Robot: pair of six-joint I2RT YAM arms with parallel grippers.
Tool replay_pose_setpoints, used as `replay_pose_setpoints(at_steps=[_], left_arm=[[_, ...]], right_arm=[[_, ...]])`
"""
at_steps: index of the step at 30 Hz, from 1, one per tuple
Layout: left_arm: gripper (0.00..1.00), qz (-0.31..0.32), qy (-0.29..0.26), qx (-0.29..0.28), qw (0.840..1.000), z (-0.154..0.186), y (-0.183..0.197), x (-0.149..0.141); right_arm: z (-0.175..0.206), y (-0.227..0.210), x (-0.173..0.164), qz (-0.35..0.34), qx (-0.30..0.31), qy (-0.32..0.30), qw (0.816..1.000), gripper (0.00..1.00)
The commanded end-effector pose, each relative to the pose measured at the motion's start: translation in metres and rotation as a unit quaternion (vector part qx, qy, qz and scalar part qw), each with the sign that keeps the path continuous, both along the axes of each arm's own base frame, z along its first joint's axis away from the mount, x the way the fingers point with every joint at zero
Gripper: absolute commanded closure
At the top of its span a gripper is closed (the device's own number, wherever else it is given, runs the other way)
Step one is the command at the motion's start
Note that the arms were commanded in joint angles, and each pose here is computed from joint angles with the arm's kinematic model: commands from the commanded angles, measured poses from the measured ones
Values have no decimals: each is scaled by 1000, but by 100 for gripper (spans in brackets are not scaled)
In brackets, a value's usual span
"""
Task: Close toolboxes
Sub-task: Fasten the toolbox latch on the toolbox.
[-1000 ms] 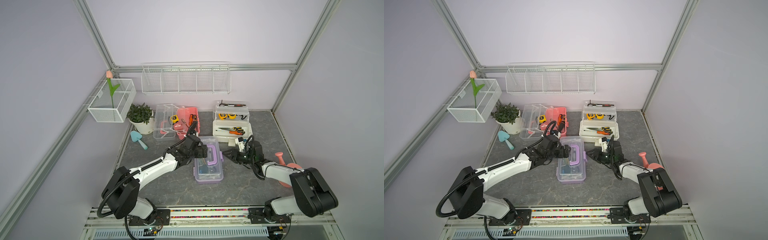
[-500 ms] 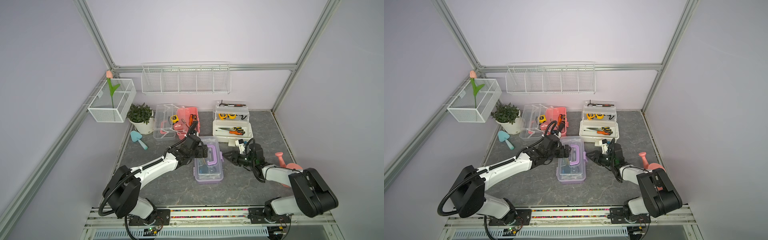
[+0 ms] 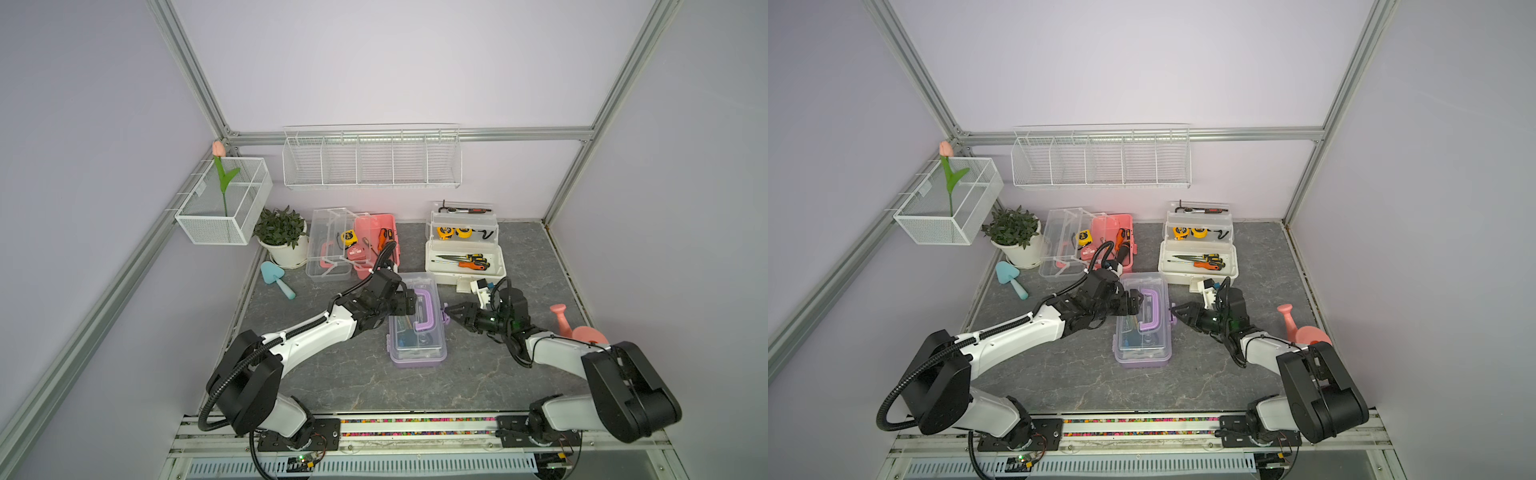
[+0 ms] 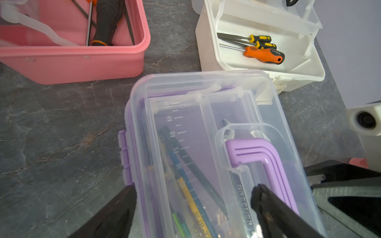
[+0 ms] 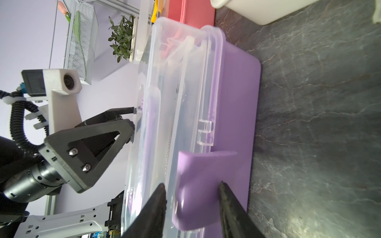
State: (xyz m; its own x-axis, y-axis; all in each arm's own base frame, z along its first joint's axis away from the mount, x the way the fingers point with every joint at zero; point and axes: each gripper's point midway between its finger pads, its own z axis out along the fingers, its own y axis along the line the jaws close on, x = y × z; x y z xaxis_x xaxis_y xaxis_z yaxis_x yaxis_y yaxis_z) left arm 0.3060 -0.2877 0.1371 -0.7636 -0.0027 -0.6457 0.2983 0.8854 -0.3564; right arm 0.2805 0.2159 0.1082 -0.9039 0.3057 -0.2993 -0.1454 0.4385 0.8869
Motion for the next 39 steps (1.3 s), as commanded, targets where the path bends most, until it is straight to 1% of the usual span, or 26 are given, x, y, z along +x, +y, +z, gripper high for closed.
replay_pose_setpoints(at_steps=[1,6,8,14,22,27,29,39], left_arm=[[10,2,15,13,1000,-8,1,0],[10,4,15,14,1000,-9,2,0],[10,4,16,14,1000,-10,2,0],[10,4,17,14,1000,-9,2,0],[10,4,15,13,1000,-8,2,0],[10,4,16,13,1000,-9,2,0],[10,3,17,13,1000,-9,1,0],[10,6,17,14,1000,-10,4,-2]], right_arm=[[0,4,-4,5,13,4,1000,59],[4,9,-1,7,29,-1,1000,60],[2,11,-1,8,29,0,1000,62],[-13,11,-1,1,22,21,1000,65],[-29,7,-3,-3,-32,38,999,65],[-26,2,-7,-2,-70,28,997,60],[-28,1,-8,-3,-82,28,996,60],[-31,12,-5,3,-54,34,998,63]])
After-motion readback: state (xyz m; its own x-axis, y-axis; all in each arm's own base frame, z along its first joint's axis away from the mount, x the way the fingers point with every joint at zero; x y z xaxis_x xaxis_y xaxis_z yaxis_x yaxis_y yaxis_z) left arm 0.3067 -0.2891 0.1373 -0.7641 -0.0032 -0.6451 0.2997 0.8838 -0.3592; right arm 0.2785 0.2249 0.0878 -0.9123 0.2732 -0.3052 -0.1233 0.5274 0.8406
